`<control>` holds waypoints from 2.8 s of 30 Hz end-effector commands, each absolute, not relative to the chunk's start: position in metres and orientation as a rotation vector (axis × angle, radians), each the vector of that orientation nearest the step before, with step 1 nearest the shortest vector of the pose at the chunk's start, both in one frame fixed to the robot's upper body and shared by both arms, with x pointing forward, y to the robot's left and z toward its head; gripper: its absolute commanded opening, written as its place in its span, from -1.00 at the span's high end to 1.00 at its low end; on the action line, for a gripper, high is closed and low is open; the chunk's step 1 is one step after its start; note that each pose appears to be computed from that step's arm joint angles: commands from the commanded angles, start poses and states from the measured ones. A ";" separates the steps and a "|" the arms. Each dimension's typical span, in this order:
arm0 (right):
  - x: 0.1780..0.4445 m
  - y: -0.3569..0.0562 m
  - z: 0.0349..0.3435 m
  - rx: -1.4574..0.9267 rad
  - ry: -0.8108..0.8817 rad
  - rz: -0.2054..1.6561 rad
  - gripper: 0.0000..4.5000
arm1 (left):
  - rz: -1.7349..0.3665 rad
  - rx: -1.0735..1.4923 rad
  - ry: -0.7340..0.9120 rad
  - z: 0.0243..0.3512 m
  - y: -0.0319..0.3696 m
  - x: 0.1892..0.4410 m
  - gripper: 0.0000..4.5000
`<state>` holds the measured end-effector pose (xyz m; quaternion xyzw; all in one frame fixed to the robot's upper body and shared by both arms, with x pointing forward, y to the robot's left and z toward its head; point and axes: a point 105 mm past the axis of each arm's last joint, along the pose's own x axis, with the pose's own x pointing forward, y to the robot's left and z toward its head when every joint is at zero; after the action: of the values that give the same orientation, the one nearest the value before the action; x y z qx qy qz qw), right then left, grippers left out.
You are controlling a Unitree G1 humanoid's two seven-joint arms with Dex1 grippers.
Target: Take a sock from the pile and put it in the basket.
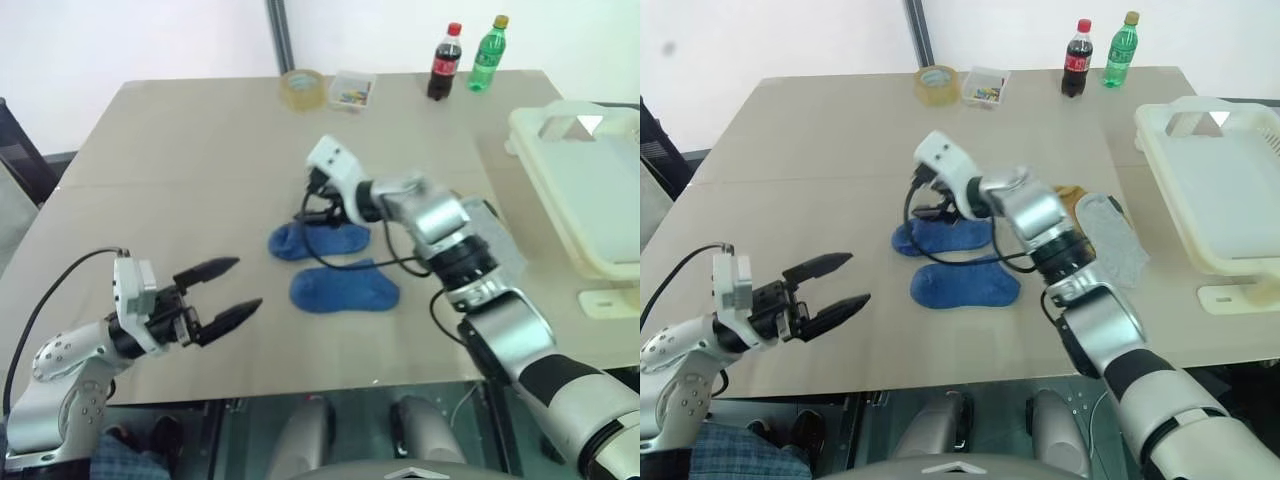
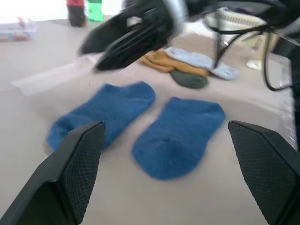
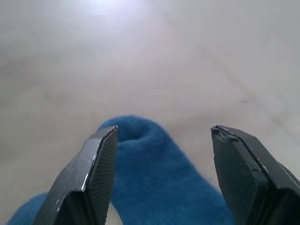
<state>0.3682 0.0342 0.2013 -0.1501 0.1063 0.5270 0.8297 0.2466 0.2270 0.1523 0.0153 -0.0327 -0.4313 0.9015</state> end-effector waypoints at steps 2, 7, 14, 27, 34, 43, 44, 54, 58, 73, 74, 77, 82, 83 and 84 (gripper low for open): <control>0.360 -0.002 0.194 -0.289 0.270 1.033 -0.43 | -0.762 0.062 -0.042 0.150 0.244 0.276 -1.00; 0.349 -0.032 0.154 0.040 0.488 0.961 -0.43 | -0.632 -0.009 0.106 0.127 0.249 0.319 -1.00; 0.359 -0.032 0.131 0.246 0.585 0.856 -0.43 | -0.560 -0.069 0.259 0.107 0.242 0.362 -1.00; 0.366 -0.012 0.132 0.347 0.614 0.847 0.74 | -0.709 -0.071 0.446 0.087 0.216 0.354 -1.00; 0.367 -0.015 0.130 0.332 0.609 0.836 0.98 | -0.661 -0.074 0.657 0.066 0.221 0.339 -1.00; 0.370 -0.011 0.132 0.328 0.596 0.840 1.00 | -0.623 -0.091 0.801 0.051 0.224 0.325 -0.47; 0.370 -0.011 0.132 0.326 0.594 0.841 1.00 | -0.614 -0.094 0.805 0.050 0.225 0.325 -0.24; 0.371 -0.012 0.134 0.318 0.580 0.842 1.00 | -0.591 -0.128 0.750 0.054 0.228 0.330 0.98; 0.364 -0.023 0.143 0.290 0.550 0.843 1.00 | -0.679 -0.211 0.471 0.094 0.213 0.339 0.98; 0.272 -0.088 0.153 0.345 0.455 0.755 1.00 | -0.769 -0.308 0.347 0.133 0.181 0.247 0.98; 0.269 -0.088 0.147 0.354 0.478 0.743 1.00 | -0.756 -0.265 0.376 0.125 0.180 0.244 0.98; 0.259 -0.083 0.129 0.369 0.550 0.733 1.00 | -0.707 -0.241 0.414 0.111 0.179 0.244 0.98; 0.257 -0.079 0.121 0.363 0.601 0.729 1.00 | -0.683 -0.234 0.404 0.109 0.179 0.247 0.98; 0.258 -0.079 0.121 0.363 0.606 0.728 1.00 | -0.677 -0.229 0.399 0.109 0.180 0.248 0.98; 0.259 -0.078 0.121 0.364 0.610 0.728 1.00 | -0.673 -0.224 0.395 0.109 0.180 0.249 0.98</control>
<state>0.2593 -0.0814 0.1144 0.1816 0.3003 0.3375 0.8735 0.2460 0.1802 0.1021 -0.1258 0.2103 -0.3282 0.9123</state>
